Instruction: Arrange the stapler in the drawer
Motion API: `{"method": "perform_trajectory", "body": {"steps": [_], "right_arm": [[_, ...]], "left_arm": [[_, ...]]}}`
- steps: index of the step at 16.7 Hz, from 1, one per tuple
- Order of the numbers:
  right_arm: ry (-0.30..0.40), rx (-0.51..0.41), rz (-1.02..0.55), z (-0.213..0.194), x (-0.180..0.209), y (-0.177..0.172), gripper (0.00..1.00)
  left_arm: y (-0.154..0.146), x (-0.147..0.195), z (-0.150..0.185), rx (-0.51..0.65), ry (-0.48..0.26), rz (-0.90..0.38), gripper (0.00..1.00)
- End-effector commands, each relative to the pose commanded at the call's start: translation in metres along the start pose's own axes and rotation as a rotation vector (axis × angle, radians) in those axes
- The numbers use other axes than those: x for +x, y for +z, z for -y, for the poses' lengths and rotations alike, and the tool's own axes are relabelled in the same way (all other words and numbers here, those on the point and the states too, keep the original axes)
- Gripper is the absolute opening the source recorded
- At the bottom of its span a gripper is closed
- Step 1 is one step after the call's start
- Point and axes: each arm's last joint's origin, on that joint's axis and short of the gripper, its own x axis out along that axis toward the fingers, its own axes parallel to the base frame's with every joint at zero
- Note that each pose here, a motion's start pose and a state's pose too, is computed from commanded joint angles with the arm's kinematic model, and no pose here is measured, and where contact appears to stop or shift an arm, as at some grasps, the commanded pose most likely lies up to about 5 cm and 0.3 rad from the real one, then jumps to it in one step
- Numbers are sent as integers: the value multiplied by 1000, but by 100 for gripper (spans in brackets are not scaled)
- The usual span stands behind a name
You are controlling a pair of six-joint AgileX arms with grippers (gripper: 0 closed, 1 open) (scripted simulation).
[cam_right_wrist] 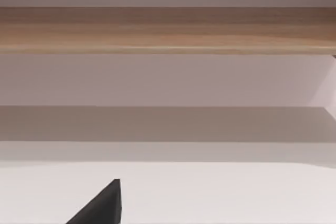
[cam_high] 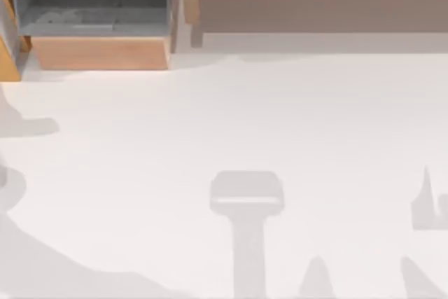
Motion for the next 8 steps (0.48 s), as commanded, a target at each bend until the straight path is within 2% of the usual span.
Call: {"method": "perform_trajectory", "body": {"steps": [4,8], "right_arm": [[0,0,0,0,0,0,100],[0,0,0,0,0,0,100]], "left_arm": [[-1,2,3,-4,-10,-2,0],[-4,34,0,3,1,-3,0]]}}
